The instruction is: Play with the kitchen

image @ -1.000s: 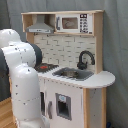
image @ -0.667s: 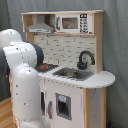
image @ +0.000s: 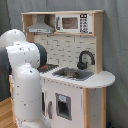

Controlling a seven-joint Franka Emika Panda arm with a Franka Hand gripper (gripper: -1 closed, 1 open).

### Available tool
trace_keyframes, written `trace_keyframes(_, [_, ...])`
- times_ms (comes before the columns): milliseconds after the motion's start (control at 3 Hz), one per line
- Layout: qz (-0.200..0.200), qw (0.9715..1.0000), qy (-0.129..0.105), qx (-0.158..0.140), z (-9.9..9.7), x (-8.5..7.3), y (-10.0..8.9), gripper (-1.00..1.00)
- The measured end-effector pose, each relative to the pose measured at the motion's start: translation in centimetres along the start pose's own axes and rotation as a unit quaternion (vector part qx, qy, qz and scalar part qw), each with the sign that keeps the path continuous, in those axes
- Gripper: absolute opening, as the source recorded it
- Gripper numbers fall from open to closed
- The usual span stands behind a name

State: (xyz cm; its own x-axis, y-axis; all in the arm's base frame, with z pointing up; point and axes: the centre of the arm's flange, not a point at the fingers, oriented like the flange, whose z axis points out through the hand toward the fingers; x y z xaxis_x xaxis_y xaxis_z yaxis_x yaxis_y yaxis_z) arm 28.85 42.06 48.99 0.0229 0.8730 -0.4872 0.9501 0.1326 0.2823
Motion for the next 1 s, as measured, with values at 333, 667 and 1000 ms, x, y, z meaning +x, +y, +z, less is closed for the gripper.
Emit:
trace_keyframes(333, [-0.024,0.9992,0.005,0.031,2.9,-1.0,0.4,1.00])
trace_keyframes(667, [-0.043,0.9978,0.017,0.047,5.4,-1.2,0.8,1.00])
trace_keyframes(1000, [-0.060,0.9961,0.033,0.056,7.9,-1.1,1.3,1.00])
